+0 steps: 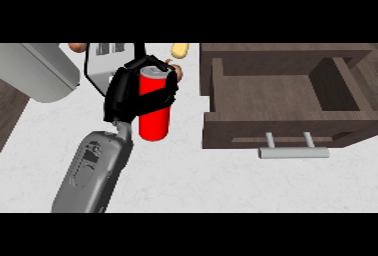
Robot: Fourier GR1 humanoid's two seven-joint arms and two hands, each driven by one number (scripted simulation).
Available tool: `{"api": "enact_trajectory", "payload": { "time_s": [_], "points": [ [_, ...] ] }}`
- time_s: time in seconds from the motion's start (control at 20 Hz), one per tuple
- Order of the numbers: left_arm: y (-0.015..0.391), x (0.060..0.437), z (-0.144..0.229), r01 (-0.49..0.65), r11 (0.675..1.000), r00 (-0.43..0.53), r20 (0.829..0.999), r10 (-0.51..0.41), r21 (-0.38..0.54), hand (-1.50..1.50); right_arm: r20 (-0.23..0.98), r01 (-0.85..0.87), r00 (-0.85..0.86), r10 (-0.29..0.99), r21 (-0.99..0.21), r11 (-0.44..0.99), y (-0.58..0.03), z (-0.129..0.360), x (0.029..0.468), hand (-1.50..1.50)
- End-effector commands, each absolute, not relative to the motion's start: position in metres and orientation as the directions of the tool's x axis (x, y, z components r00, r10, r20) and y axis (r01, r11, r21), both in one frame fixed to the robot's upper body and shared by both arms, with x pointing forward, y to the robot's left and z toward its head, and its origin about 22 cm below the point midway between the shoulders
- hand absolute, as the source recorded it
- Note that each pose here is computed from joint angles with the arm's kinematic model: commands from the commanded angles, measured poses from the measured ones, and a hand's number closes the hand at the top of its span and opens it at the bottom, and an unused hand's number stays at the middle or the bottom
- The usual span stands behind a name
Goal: Pick up the can, place it into the drawer and close the drawer
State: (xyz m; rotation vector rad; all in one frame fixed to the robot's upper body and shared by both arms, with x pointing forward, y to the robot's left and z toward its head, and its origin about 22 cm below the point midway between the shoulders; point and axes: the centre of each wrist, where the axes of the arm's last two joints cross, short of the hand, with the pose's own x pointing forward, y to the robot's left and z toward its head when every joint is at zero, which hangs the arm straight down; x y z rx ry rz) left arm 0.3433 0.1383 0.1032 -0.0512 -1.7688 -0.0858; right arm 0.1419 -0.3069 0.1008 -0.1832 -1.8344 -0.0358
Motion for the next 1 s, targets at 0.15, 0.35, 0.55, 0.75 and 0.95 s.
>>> {"api": "enact_trajectory", "payload": {
  "time_s": [0.15, 0.35, 0.55, 0.75, 0.95],
  "points": [
    [0.088, 0.359, 0.163, 0.094, 0.993, -0.240, 0.970, -0.049, 0.073, 1.50, 0.960, 0.138, -0.264, 0.095, -0.060, 0.989, -0.300, 0.099, 0.132, -1.50],
    [0.053, 0.367, 0.190, 0.107, 0.991, -0.266, 0.963, -0.048, 0.079, 1.50, 0.961, 0.132, -0.251, 0.115, -0.084, 0.988, -0.306, 0.105, 0.135, -1.50],
    [0.033, 0.370, 0.207, 0.123, 0.989, -0.248, 0.968, -0.047, 0.079, 1.50, 0.960, 0.143, -0.263, 0.095, -0.059, 0.988, -0.310, 0.102, 0.142, -1.50],
    [0.015, 0.387, 0.246, 0.114, 0.988, -0.258, 0.964, -0.069, 0.101, 1.50, 0.963, 0.145, -0.245, 0.108, -0.074, 0.987, -0.293, 0.103, 0.136, -1.50],
    [0.010, 0.402, 0.237, 0.086, 0.991, -0.238, 0.968, -0.079, 0.102, 1.50, 0.959, 0.132, -0.267, 0.093, -0.059, 0.990, -0.300, 0.102, 0.137, -1.50]
  ]
}}
